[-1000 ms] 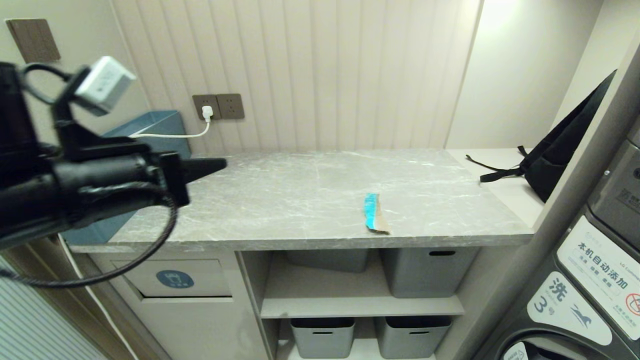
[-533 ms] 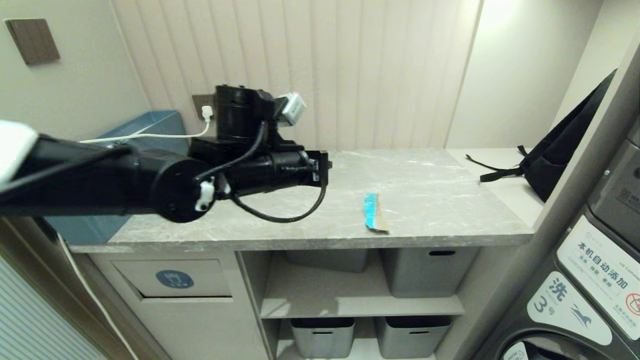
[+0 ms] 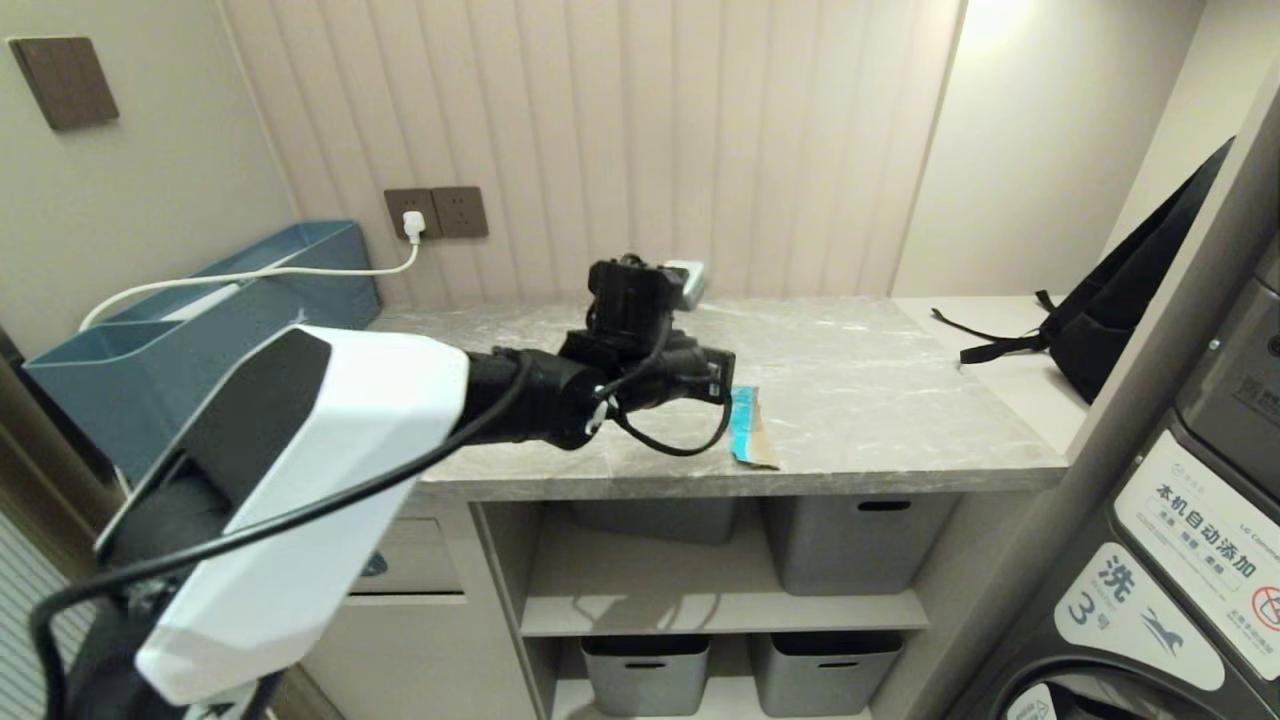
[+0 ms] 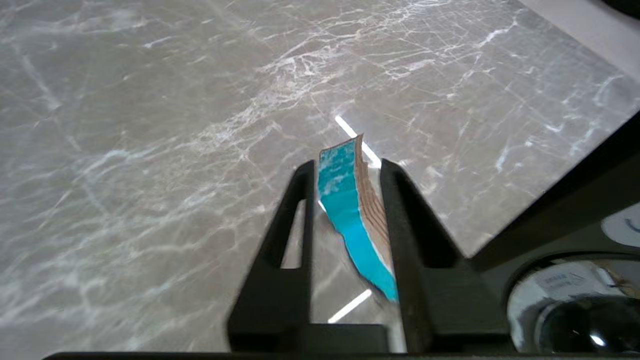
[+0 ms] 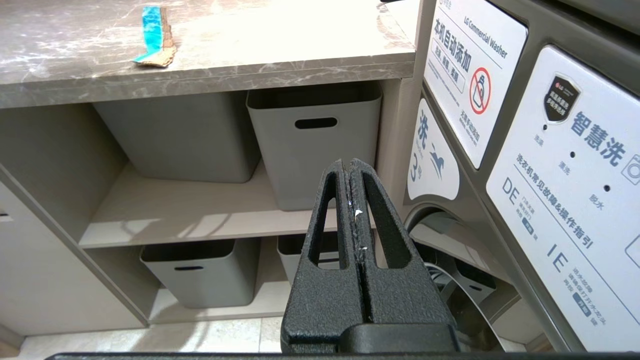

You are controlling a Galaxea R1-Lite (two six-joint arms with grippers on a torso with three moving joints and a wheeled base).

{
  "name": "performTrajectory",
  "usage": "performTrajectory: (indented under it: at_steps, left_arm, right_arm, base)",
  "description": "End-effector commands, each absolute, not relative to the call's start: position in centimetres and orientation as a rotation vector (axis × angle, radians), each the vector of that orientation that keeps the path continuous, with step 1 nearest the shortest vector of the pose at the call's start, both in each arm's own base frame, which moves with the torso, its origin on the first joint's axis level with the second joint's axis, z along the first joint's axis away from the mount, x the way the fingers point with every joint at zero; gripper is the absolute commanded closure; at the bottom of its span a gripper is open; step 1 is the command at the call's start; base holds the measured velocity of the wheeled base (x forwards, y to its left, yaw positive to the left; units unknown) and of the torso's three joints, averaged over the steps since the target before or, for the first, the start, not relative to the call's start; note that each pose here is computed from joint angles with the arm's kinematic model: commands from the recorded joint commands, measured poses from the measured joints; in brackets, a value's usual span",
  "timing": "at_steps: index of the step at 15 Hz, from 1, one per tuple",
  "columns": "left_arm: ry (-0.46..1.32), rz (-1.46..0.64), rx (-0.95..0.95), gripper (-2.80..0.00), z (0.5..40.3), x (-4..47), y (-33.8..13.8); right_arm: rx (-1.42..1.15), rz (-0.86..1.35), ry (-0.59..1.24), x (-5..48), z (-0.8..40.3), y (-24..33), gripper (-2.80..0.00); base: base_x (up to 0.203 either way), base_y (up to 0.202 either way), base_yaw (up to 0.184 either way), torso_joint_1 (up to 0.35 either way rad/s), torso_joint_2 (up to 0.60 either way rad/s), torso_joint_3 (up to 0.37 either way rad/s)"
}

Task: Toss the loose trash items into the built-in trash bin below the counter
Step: Pick up the garbage

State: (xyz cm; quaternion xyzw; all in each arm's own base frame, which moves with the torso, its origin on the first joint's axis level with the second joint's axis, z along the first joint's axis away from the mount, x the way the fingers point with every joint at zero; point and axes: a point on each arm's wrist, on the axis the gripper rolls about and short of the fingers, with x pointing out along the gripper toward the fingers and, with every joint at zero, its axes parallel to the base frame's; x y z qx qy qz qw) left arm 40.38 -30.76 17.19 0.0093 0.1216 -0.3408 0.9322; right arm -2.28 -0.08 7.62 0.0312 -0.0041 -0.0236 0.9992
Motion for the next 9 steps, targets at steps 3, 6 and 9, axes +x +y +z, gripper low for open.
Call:
performTrajectory:
  at_steps: [3,6,9]
  left_arm:
    - [0.114,-0.722,0.025,-2.8,12.3,42.0,-33.2]
    - [-0.018,-0.744,0.074,-2.8,10.2,42.2,-34.3]
    - [-0.045,-0.769,0.089,-2.8,8.7,42.0,-35.2]
  right_arm:
    - [0.063,-0.047,-0.006,-2.3,7.6,-0.1,0.0]
    - [0.063,-0.047,-0.006,-2.3,7.6,-0.1,0.0]
    - [0.063,-0.047,-0.006,-2.3,7.6,-0.1,0.0]
  base:
    - [0.0,0.0,0.0,0.0,0.0,0.0]
    - [0.0,0.0,0.0,0.0,0.0,0.0]
    - [0.0,0.0,0.0,0.0,0.0,0.0]
